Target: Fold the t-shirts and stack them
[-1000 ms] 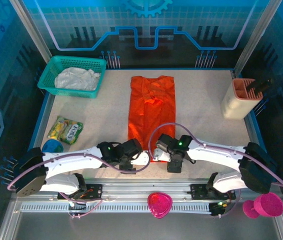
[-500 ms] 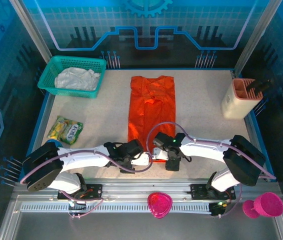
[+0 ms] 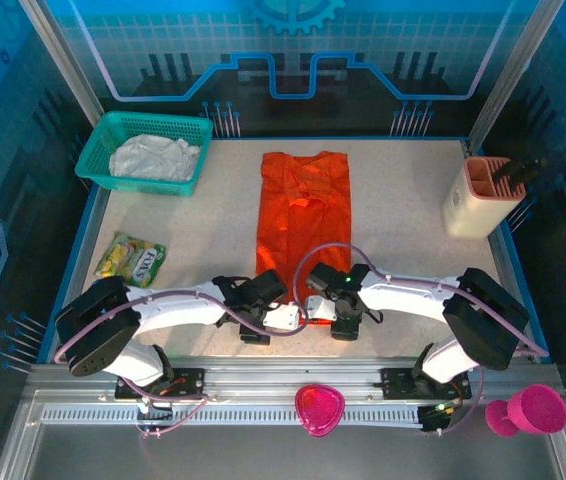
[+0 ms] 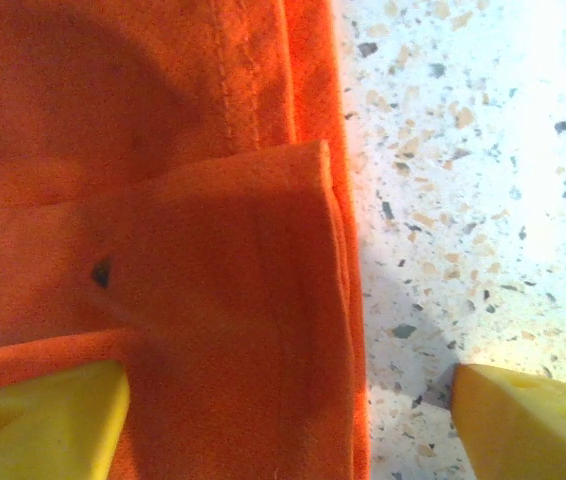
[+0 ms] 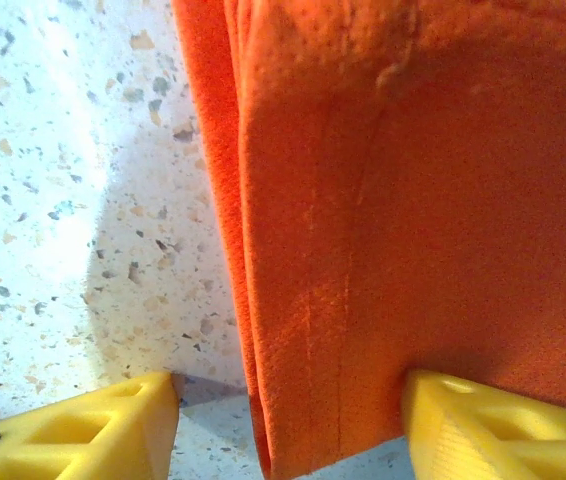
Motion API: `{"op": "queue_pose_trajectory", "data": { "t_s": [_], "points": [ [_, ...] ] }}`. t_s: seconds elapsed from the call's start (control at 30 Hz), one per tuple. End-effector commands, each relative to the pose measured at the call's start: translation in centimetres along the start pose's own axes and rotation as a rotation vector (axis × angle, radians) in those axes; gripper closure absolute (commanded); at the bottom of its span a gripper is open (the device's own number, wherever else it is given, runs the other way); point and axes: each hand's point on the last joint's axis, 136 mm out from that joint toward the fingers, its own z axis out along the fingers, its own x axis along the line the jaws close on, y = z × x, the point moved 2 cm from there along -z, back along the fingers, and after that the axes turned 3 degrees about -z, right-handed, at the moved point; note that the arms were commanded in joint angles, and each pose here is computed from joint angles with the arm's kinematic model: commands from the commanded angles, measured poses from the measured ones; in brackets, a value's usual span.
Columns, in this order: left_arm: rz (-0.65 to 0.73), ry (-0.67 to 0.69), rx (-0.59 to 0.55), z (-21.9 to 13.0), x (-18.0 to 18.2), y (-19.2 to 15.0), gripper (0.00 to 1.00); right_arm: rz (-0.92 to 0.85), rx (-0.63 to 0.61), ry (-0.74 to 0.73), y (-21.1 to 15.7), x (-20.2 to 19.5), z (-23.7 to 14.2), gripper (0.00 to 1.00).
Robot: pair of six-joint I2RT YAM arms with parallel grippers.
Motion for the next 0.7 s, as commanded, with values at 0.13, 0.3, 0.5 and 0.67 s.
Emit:
{"op": "queue_pose_trajectory", "data": {
  "t_s": [0.13,0.3,0.5,0.67],
  "points": [
    [-0.015,0.042,0.11,2.5,2.5,-2.0,0.35,0.029,-0.091,-0.085,2.4,-2.7,-0.5,0.4],
    [-0.019,-0.027,0.171,3.5,2.0,-3.1,0.44,0.034,-0.105,-0.088,2.5,-2.8,-0.8,0.41],
    [-0.021,-0.038,0.217,4.6,2.4,-4.0,0.57,0.033,-0.122,-0.082,2.7,-2.8,-0.7,0.44],
    [-0.023,0.005,0.209,4.8,3.3,-3.7,0.66,0.027,-0.124,-0.071,2.8,-2.6,-0.7,0.56]
  ]
}}
